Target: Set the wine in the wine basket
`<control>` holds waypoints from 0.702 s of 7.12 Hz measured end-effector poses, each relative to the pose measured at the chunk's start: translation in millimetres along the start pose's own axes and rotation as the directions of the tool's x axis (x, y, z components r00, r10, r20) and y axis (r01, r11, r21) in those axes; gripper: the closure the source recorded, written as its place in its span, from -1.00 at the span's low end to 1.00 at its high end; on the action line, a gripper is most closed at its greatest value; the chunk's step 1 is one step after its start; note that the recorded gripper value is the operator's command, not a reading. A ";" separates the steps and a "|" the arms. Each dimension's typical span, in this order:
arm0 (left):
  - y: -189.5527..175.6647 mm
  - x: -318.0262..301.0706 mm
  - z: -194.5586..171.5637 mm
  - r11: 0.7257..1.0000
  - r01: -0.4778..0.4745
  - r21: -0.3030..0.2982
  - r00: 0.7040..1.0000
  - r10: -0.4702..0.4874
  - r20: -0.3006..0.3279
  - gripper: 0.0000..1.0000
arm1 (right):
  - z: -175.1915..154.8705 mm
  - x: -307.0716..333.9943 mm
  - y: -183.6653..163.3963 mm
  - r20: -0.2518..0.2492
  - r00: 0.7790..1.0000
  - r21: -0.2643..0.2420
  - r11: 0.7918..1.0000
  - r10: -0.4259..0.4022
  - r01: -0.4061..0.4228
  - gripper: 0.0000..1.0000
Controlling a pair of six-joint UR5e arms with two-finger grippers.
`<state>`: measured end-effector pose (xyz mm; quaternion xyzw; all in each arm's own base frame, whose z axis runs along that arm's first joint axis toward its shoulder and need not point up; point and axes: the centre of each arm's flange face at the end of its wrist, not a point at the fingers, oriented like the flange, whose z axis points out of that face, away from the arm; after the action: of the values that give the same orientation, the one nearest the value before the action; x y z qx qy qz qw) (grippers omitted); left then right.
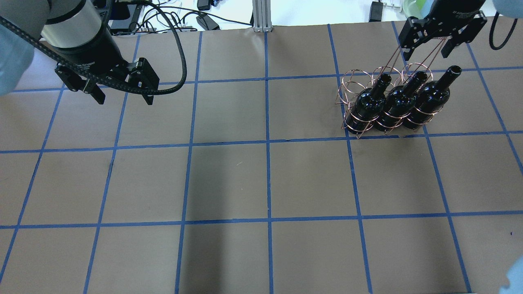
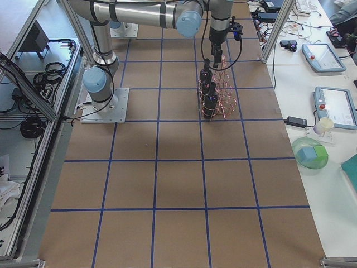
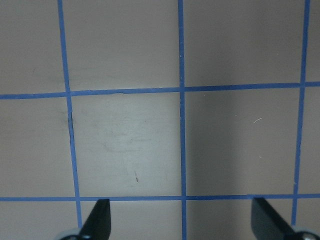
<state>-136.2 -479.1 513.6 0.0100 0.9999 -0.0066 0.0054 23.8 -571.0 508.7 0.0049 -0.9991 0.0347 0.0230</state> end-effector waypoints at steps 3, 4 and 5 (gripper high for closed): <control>2.0 3.3 -6.8 1.000 -0.001 0.010 0.999 0.002 -0.041 -1.00 | -53.8 -7.5 43.4 -0.010 1.000 0.036 0.999 0.000 0.000 -1.00; 2.1 3.2 -7.2 1.000 -0.002 0.010 0.999 0.002 -0.041 -1.00 | -55.5 -8.3 47.2 -0.007 1.000 0.033 0.999 -0.001 0.001 -1.00; 2.2 3.2 -7.5 1.000 -0.001 0.011 0.999 0.002 -0.042 -1.00 | -55.3 -9.8 48.0 -0.005 1.000 0.031 1.000 -0.003 0.003 -1.00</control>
<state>-139.4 -476.7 521.0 0.0108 0.9998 -0.0118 -0.0154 35.6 -519.2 560.0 0.0067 -0.9984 0.0502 0.0254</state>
